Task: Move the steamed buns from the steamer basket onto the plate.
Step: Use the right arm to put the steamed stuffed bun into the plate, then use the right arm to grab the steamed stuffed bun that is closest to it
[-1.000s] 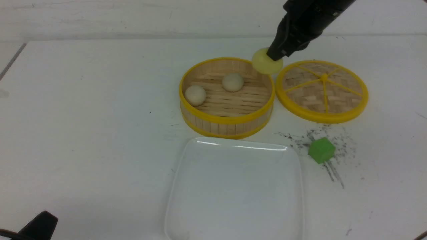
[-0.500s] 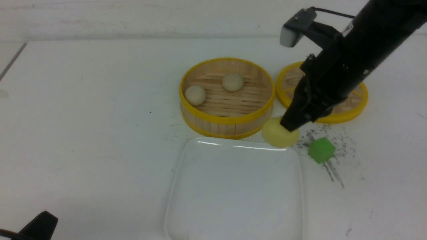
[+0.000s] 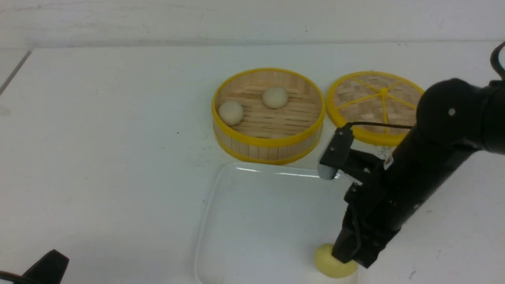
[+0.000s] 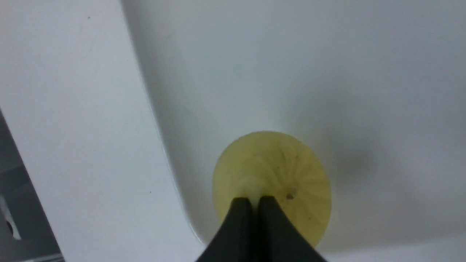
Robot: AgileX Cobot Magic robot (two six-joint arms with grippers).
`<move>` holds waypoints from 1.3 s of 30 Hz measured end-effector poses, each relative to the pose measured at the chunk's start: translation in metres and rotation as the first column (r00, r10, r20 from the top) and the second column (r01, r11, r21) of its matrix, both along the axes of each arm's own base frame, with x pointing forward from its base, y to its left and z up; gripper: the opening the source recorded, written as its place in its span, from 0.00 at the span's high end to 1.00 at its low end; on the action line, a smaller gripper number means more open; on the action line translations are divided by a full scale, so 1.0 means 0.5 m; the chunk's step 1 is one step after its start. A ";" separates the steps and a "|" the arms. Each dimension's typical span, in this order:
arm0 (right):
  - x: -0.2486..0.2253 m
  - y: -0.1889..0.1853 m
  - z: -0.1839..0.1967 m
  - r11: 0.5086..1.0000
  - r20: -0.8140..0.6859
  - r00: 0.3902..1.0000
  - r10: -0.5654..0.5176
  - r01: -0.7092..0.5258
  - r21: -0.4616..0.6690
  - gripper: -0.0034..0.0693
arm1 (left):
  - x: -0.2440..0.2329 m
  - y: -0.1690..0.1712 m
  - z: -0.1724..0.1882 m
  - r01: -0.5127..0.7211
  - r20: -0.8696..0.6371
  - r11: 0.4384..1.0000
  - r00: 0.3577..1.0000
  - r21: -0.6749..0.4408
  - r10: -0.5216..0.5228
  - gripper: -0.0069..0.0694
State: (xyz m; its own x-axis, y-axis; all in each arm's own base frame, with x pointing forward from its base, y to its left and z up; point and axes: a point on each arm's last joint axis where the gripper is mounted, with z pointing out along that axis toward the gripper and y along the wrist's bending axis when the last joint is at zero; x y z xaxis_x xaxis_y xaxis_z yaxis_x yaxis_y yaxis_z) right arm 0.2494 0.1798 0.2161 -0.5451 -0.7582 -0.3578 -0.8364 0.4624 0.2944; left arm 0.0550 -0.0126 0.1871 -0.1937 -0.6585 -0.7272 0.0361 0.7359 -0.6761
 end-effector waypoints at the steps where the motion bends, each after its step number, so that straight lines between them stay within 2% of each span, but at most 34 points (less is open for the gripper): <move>1: -0.001 0.002 0.000 1.000 -0.001 1.000 0.004 -0.004 0.017 0.93 | 0.000 0.000 0.000 0.000 -0.001 1.000 1.000 0.000 0.000 0.60; 7: 0.000 0.008 0.002 0.998 0.016 1.000 0.020 -0.021 0.055 0.93 | 0.000 0.000 0.000 0.001 -0.001 1.000 1.000 0.000 -0.001 0.60; 12: 0.000 0.009 0.003 0.998 0.018 1.000 0.020 -0.021 0.059 0.85 | 0.000 0.000 0.000 0.001 -0.001 1.000 1.000 0.000 -0.001 0.60; 15: 0.002 0.009 0.003 0.998 0.026 1.000 0.015 -0.016 0.060 0.69 | 0.000 0.000 0.000 0.001 -0.001 1.000 1.000 0.000 -0.001 0.60; 16: 0.002 0.009 0.003 0.998 0.027 1.000 0.014 -0.016 0.060 0.68 | 0.000 0.000 0.000 0.001 -0.001 1.000 1.000 0.000 -0.001 0.60; 17: 0.002 0.009 0.003 0.998 0.028 1.000 0.011 -0.013 0.062 0.59 | 0.000 0.000 0.000 0.001 -0.002 1.000 1.000 0.000 -0.001 0.60; 21: 0.006 0.010 0.003 0.998 0.045 0.999 -0.002 -0.001 0.068 0.47 | 0.000 0.000 0.000 0.001 -0.002 1.000 1.000 0.000 -0.001 0.60; 25: 0.012 0.011 0.005 0.997 0.075 0.997 -0.019 0.014 0.073 0.44 | 0.000 0.000 0.000 0.001 -0.002 1.000 1.000 0.000 -0.001 0.59; 30: 0.032 0.014 0.049 0.991 0.210 0.975 -0.074 0.048 0.123 0.44 | 0.000 0.000 0.000 0.001 -0.002 1.000 1.000 0.000 -0.001 0.59; 33: 0.040 0.007 0.140 0.971 0.400 0.901 -0.166 0.078 0.226 0.44 | 0.000 0.000 0.000 0.001 -0.002 1.000 1.000 0.000 -0.001 0.59; 39: 0.020 -0.022 0.249 0.932 0.572 0.767 -0.291 0.092 0.350 0.46 | 0.000 0.000 -0.001 0.001 -0.003 1.000 1.000 0.000 -0.001 0.60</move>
